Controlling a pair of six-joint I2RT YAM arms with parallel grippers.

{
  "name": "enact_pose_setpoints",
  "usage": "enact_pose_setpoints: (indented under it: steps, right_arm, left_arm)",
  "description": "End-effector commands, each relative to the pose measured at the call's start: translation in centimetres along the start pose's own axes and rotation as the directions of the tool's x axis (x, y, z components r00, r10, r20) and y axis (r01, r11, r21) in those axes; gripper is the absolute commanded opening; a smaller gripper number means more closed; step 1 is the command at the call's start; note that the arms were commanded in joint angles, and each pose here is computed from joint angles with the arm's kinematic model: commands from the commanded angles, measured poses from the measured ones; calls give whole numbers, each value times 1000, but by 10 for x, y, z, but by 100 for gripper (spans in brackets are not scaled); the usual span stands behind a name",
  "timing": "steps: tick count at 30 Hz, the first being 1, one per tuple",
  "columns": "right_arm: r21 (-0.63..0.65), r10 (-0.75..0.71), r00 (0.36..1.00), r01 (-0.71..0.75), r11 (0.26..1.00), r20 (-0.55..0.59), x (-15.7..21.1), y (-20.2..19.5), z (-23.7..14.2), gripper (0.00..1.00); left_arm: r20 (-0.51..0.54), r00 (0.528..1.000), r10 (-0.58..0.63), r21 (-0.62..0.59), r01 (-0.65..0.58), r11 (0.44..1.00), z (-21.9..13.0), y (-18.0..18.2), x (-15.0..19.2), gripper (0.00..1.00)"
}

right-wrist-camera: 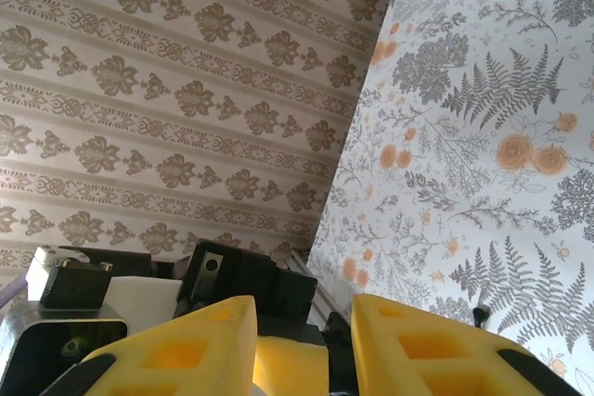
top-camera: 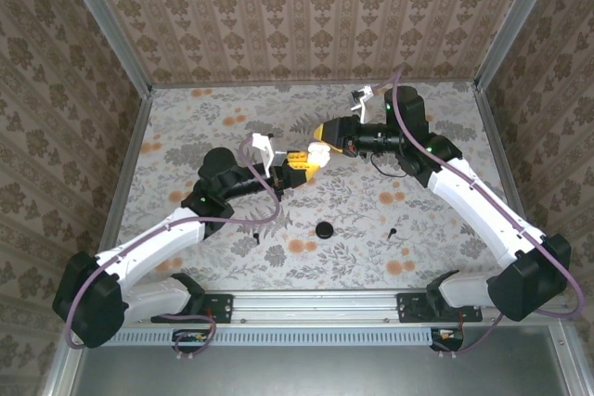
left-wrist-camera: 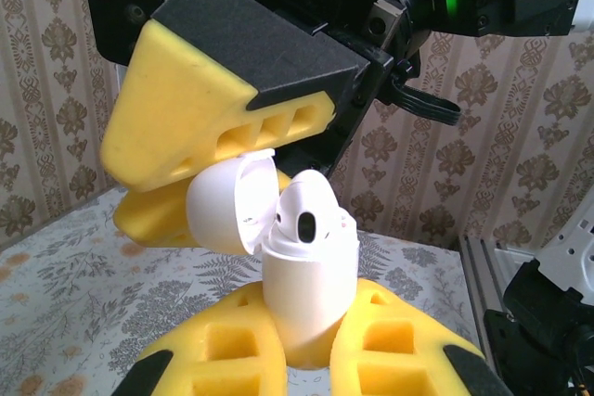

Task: Insert wireless bluetooth earbuds into charging case

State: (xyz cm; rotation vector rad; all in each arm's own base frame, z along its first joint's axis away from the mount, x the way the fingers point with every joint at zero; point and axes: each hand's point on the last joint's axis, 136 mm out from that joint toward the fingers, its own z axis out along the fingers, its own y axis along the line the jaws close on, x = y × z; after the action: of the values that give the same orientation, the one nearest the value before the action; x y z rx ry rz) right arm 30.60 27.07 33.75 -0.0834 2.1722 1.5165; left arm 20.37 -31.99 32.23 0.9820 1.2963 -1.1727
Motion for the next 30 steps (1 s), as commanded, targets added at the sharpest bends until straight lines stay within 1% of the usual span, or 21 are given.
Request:
enact_pose_setpoints:
  steps: [1,3,4,10,17,23,25,26,28,30]
  right_arm:
    - [-47,2,998,-5,999,-65,15,7,5,31]
    - [-51,-5,997,1,999,-75,18,9,4,31]
    - [-51,-9,997,4,999,-82,19,9,5,31]
    - [-65,-35,992,28,998,-120,30,14,4,31]
    - [-68,-61,989,52,996,-135,35,15,2,31]
    - [-43,-72,986,67,997,-153,40,9,3,31]
    - [-20,-83,988,81,996,-133,37,7,1,32]
    - [-11,-93,989,93,996,-118,35,7,0,33]
    - [28,-120,990,122,992,-76,28,5,-6,42]
    - [87,-141,990,142,986,-24,19,1,-15,45]
  left_arm:
    - [57,998,23,-16,-22,1000,0,3,-18,0]
    - [54,998,11,-19,-10,1000,-1,4,-17,0]
    - [60,998,4,-54,-1,999,-1,10,-17,0]
    - [63,998,-26,-88,31,996,-2,18,-16,0]
    - [70,996,-56,-106,63,992,-1,25,-17,0]
    - [79,994,-78,-124,87,988,-2,29,-18,0]
    - [81,993,-88,-133,98,986,-3,31,-17,0]
    - [79,993,-92,-137,103,985,-3,32,-17,0]
    - [80,991,-106,-152,117,981,-6,36,-15,0]
    - [82,989,-124,-176,137,975,-10,41,-14,0]
